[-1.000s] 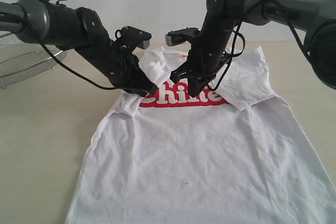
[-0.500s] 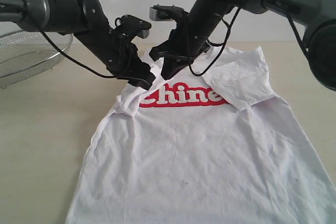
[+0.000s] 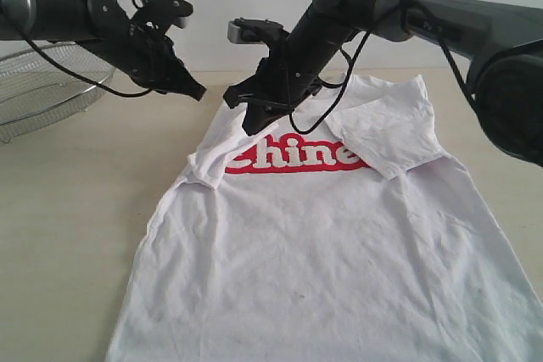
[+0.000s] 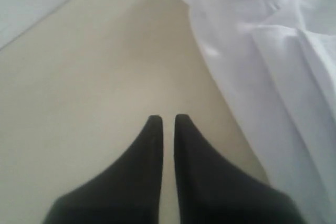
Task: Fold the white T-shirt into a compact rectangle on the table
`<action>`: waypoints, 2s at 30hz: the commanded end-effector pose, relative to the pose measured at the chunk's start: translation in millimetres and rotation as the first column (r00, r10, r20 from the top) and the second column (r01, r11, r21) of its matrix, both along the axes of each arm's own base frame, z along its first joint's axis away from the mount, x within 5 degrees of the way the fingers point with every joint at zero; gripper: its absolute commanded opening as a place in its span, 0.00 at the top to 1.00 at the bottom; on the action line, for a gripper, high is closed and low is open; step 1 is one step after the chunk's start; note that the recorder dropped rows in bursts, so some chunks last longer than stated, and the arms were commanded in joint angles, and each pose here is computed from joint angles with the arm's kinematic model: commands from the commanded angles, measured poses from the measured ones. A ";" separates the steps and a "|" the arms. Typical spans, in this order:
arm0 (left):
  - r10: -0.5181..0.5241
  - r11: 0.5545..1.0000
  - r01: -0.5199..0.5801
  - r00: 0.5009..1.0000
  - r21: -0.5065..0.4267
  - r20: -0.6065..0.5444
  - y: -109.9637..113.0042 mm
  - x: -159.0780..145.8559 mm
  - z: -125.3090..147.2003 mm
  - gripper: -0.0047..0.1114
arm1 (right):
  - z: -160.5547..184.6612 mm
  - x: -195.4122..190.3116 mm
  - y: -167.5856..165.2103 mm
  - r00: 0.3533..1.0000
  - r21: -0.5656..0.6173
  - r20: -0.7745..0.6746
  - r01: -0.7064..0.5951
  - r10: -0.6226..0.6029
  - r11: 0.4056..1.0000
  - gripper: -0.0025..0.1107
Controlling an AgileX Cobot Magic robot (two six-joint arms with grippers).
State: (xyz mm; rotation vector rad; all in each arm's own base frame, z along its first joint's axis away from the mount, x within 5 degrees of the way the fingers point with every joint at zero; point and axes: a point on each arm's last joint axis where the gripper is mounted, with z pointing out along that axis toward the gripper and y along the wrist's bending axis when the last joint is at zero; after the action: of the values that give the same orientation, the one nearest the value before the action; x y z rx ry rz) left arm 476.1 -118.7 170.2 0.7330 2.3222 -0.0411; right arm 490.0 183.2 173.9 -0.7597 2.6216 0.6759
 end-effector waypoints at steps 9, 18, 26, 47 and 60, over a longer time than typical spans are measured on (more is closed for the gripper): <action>0.219 0.959 -0.234 0.970 -0.162 -0.107 80.1 10.7 -2.4 0.92 | -3.1 -10.1 65.4 0.986 0.016 0.161 -0.035 0.032 0.999 0.98; 0.201 0.951 -0.222 0.973 -0.216 -0.118 73.5 10.6 -1.7 0.92 | -38.2 -16.3 73.2 0.996 -0.121 0.064 0.068 -0.060 0.990 0.98; 0.192 0.949 -0.219 0.972 -0.228 -0.134 72.0 9.4 -2.0 0.92 | -42.1 -16.6 41.8 0.991 -0.445 0.065 0.133 -0.117 0.885 0.98; 0.082 0.951 -0.132 0.979 -0.280 -0.185 42.6 1.9 -2.2 0.92 | 5.9 -11.1 48.4 0.974 -0.317 0.217 0.135 -0.067 0.939 0.98; 0.086 0.953 -0.136 0.978 -0.272 -0.188 44.2 1.8 -2.6 0.92 | -47.8 -11.0 57.4 0.994 -0.297 0.103 0.058 -0.028 0.953 0.98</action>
State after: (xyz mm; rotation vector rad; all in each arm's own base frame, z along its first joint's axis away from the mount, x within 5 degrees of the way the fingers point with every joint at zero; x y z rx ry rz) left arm 477.5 -73.0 169.1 0.4687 2.4431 -0.3888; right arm 478.1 237.5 132.8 -0.7580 2.6875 0.1317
